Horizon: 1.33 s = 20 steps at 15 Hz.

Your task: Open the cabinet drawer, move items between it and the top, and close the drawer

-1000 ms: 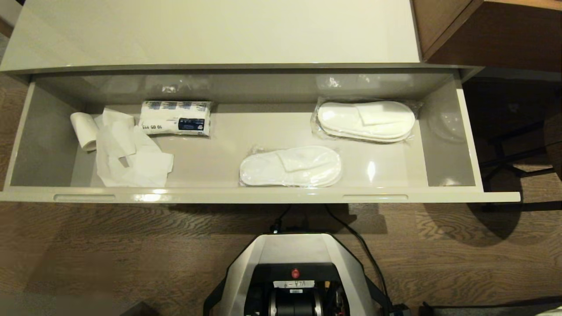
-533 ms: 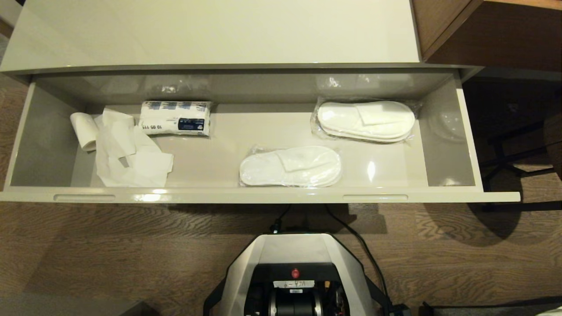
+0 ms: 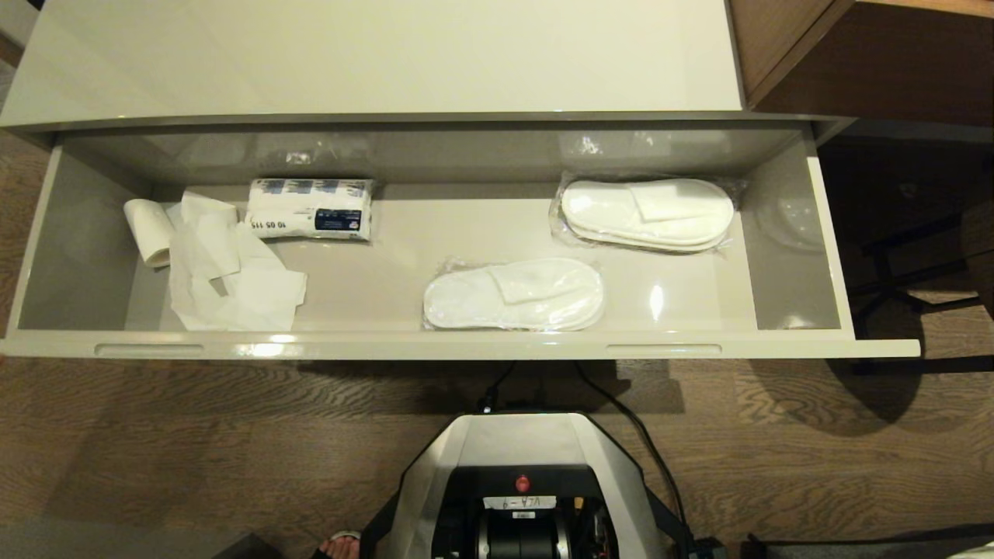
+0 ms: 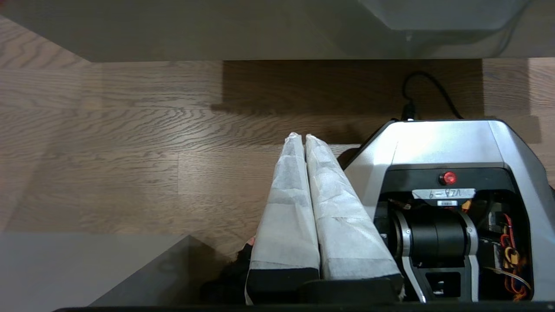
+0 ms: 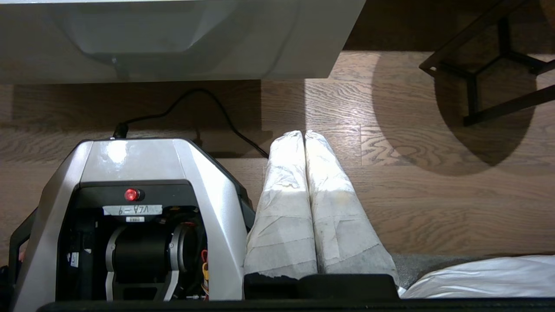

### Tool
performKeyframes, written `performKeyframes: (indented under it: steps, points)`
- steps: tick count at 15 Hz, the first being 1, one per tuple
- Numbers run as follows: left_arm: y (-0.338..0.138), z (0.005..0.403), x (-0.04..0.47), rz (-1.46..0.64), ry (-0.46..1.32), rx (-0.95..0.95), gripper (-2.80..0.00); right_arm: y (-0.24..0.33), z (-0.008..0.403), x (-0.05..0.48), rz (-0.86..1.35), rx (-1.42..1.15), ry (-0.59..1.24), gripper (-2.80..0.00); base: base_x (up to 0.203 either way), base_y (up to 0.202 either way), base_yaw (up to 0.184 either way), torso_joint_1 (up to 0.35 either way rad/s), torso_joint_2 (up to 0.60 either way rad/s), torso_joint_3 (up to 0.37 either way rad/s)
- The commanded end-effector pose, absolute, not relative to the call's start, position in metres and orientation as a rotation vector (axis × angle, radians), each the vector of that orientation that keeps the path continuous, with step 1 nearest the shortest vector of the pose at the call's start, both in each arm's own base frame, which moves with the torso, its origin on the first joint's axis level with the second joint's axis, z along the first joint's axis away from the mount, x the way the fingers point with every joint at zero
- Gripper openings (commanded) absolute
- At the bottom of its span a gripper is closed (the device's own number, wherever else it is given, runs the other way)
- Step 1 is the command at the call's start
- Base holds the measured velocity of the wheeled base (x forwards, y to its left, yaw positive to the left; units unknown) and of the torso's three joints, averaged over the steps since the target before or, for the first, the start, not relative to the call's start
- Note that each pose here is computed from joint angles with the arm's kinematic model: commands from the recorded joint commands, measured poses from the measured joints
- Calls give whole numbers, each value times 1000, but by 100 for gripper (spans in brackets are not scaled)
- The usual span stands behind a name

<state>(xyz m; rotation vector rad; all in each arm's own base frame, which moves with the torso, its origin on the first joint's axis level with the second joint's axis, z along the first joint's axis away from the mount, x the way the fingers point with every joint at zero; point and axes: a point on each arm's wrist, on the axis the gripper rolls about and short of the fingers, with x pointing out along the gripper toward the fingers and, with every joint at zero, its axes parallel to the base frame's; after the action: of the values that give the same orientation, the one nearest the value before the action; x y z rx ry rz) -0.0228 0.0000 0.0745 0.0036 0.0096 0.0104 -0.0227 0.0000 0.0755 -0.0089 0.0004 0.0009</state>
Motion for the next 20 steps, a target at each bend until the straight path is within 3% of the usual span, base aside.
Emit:
performKeyframes:
  steps: [1, 20]
  points:
    - [0, 75, -23, 10, 10, 3, -280, 0, 75, -23, 3, -9, 3, -280, 0, 0, 0, 0, 0, 0]
    - [0, 75, -23, 9, 9, 3, -280, 0, 75, -23, 2, -9, 2, -280, 0, 0, 0, 0, 0, 0]
